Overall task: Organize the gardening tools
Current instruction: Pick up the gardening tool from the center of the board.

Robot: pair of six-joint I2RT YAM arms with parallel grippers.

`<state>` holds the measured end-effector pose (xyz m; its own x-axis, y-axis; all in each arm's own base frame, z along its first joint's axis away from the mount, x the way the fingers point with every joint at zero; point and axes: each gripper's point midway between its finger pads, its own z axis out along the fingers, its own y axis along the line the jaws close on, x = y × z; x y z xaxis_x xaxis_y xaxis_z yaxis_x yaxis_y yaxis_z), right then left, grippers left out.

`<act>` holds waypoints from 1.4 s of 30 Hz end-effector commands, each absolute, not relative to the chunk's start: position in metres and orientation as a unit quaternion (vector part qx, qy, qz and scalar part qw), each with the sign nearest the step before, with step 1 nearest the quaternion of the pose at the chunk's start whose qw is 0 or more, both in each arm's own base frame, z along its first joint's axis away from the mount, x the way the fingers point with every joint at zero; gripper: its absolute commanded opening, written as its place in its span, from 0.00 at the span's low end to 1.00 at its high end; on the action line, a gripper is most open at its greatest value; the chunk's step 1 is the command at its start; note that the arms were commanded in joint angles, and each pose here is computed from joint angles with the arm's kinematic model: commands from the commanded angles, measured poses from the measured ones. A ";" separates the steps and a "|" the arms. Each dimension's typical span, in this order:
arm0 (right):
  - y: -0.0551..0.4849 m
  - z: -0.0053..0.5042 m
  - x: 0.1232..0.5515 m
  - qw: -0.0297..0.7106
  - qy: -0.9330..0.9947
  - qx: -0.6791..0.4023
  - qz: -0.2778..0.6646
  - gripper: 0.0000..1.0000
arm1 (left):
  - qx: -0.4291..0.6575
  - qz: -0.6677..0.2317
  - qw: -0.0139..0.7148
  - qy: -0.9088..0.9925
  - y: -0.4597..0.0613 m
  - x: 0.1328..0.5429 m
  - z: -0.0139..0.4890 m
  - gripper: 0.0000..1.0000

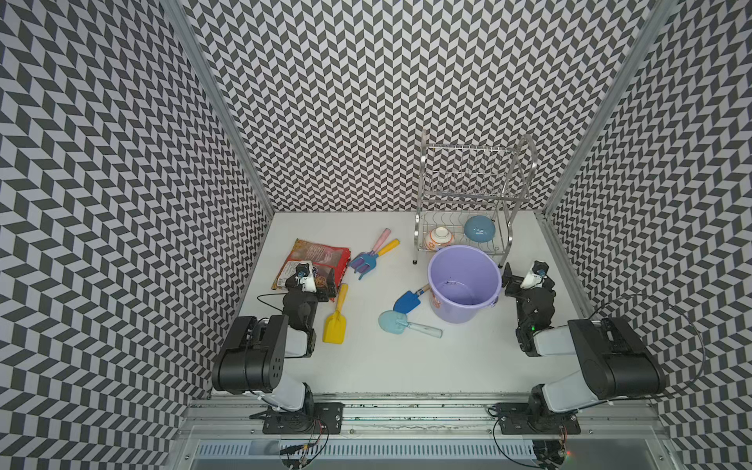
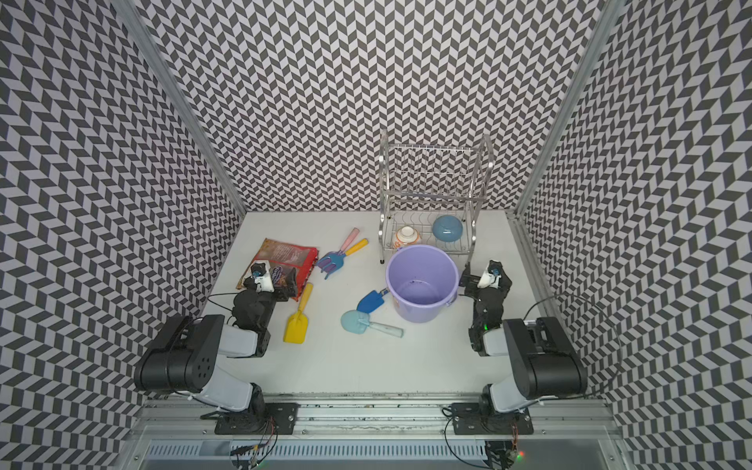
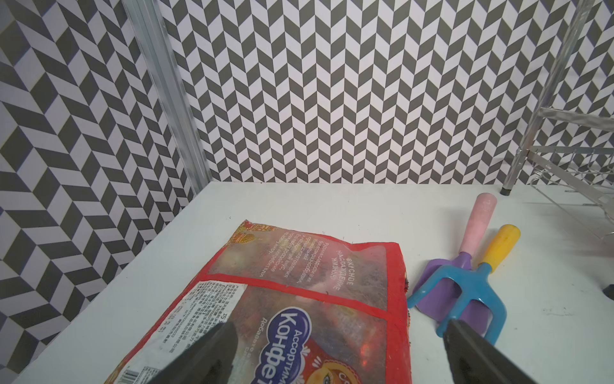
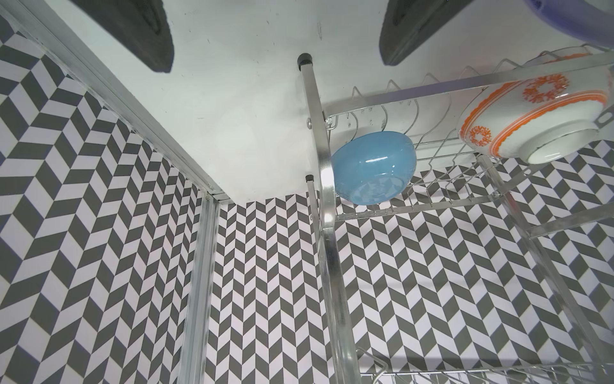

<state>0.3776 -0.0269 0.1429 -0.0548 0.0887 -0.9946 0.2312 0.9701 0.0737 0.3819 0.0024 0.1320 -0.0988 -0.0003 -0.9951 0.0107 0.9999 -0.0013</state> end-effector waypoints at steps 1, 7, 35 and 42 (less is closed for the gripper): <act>-0.027 0.154 0.376 0.696 0.707 0.119 -0.048 1.00 | 0.001 -0.004 0.683 0.730 0.002 0.386 0.142 1.00; -0.027 0.153 0.376 0.695 0.707 0.119 -0.048 1.00 | 0.001 -0.004 0.683 0.731 0.002 0.386 0.142 1.00; -0.025 0.158 0.377 0.696 0.707 0.115 -0.046 1.00 | -0.016 -0.006 0.669 0.743 0.008 0.396 0.155 1.00; -0.040 0.174 0.374 0.687 0.705 0.162 -0.072 1.00 | -0.017 -0.007 0.663 0.748 0.008 0.398 0.163 1.00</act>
